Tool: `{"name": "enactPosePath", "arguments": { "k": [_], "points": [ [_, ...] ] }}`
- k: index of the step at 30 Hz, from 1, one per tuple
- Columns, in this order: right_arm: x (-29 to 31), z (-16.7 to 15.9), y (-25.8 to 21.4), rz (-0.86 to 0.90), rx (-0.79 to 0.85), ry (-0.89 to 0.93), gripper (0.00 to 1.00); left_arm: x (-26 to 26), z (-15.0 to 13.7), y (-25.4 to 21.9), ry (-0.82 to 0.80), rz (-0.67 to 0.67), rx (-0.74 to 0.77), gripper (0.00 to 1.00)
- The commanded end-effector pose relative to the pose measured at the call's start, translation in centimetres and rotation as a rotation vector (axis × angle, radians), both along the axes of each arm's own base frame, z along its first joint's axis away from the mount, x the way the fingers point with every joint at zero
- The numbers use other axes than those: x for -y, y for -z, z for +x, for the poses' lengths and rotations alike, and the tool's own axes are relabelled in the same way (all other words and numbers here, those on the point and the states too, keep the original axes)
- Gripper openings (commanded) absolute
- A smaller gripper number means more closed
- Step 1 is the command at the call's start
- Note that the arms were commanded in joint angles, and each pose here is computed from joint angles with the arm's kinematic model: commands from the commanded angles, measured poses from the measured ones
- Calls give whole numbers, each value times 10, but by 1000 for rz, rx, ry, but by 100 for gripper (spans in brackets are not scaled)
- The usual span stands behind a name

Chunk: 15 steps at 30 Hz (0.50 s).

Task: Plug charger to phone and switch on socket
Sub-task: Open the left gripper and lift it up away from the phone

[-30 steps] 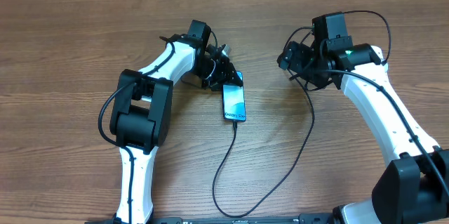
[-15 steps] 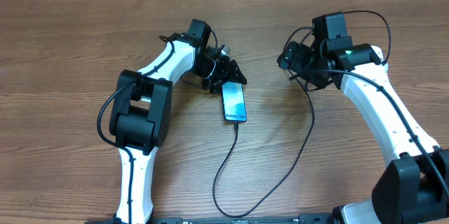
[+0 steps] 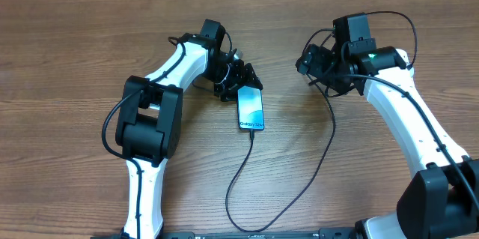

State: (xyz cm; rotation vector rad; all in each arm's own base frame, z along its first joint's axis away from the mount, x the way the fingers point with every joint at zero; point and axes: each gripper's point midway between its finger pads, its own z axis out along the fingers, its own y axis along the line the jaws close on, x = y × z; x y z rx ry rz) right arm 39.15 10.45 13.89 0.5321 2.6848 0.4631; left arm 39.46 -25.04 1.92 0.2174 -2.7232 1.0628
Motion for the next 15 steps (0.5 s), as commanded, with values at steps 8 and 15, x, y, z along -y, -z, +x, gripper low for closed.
{"name": "enactPosePath", "arguments": {
  "k": [8,15],
  "points": [
    [1,2,-12,-7,37,1,86,-28,-10,43,-13,213,-40,77],
    [1,2,-12,-5,35,-1,86,-30,-12,44,-11,225,-47,82]
  ]
}}
